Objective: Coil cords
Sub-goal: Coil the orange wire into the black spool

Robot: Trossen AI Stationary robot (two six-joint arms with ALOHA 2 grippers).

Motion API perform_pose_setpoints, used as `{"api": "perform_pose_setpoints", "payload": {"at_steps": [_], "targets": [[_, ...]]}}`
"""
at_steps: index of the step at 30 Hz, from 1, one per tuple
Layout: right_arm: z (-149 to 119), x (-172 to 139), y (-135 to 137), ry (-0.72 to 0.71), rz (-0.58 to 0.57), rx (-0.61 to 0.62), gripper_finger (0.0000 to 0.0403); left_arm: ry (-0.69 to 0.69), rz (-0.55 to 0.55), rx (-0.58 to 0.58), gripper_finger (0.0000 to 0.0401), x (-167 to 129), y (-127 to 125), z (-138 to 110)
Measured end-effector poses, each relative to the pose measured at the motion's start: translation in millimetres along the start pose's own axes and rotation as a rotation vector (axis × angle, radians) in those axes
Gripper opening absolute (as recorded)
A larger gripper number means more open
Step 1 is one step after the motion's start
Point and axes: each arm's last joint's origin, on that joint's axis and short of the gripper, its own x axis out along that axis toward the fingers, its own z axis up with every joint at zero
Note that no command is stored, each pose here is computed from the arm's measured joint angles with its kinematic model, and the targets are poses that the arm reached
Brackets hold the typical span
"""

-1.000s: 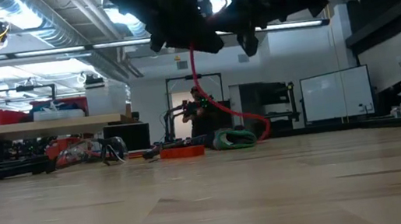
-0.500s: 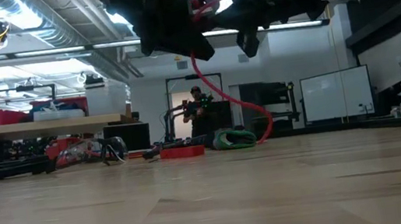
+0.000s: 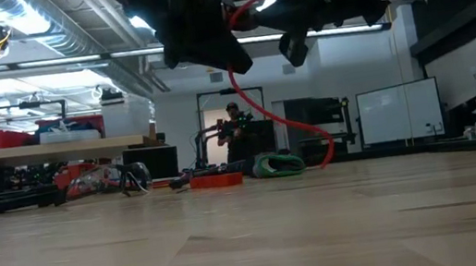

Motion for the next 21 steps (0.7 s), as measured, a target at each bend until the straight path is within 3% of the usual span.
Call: {"api": "perform_pose_setpoints", "payload": {"at_steps": [8,15,21], "targets": [[0.1,0.0,0.0,-0.001,0.000,-0.001,0.0001,0.004,-0.017,-0.002,0.0045,-3.2,-7.2,-2.8],[3.3,-0.1,1.4,-0.028,0.012,-0.025,0.0001,0.003,-0.015,-0.065,0.0008,-3.2,-7.2,-2.7],[7.6,-0.4,5.4,-0.043,0.092,-0.036,0.0001,-0.013,0.021,-0.067,0.0004,-4.0,-7.7,-2.9]]}}
